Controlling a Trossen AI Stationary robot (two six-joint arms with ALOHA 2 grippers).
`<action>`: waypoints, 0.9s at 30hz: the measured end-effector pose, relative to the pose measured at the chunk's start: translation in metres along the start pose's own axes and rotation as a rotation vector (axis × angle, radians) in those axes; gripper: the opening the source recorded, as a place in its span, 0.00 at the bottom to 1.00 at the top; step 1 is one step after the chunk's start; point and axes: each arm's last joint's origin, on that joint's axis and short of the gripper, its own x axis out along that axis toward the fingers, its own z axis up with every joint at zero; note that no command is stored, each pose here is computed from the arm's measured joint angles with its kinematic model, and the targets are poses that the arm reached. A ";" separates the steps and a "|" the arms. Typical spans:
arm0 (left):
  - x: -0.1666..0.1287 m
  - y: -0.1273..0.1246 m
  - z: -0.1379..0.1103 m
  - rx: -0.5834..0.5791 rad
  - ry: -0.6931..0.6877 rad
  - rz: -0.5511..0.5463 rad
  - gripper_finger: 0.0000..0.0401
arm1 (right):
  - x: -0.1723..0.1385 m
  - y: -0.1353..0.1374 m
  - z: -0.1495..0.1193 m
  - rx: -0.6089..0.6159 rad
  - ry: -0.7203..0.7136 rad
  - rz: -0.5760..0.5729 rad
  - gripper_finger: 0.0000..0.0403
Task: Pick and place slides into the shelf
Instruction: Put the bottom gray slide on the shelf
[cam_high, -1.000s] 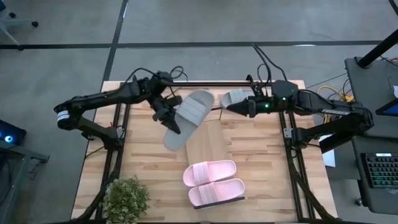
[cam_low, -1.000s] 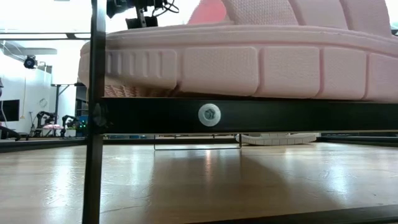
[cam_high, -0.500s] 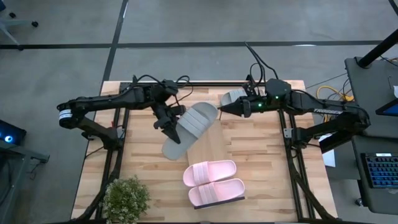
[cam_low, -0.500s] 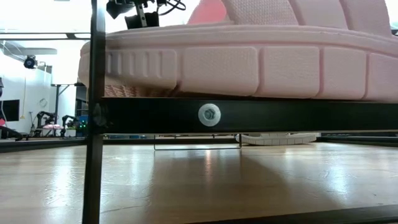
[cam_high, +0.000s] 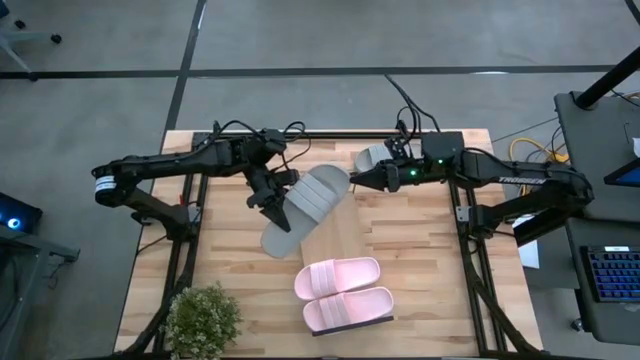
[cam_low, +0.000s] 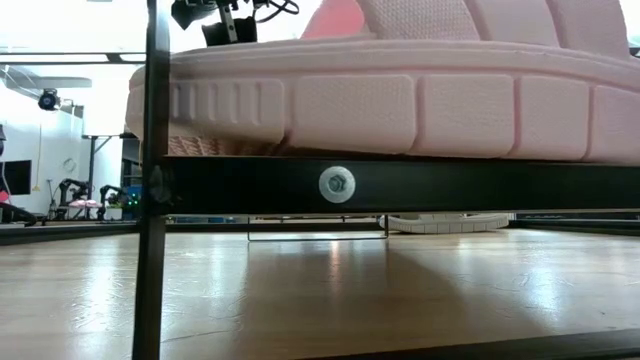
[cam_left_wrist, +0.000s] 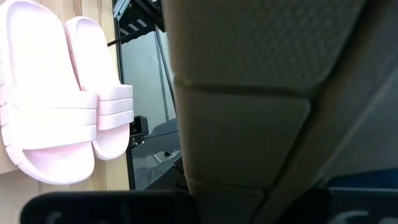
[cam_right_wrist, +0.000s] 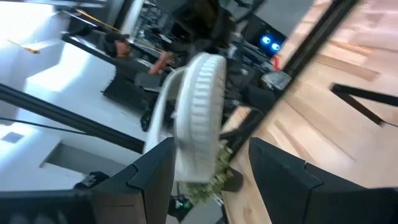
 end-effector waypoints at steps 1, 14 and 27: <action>0.000 0.000 0.000 0.003 -0.001 -0.001 0.12 | 0.001 0.001 0.000 0.000 -0.004 0.013 0.49; 0.001 0.001 0.001 -0.001 -0.002 0.003 0.12 | 0.039 -0.011 -0.001 0.018 0.013 0.086 0.49; 0.006 0.001 0.000 -0.010 0.017 -0.005 0.12 | 0.038 -0.012 -0.002 0.021 0.020 0.074 0.29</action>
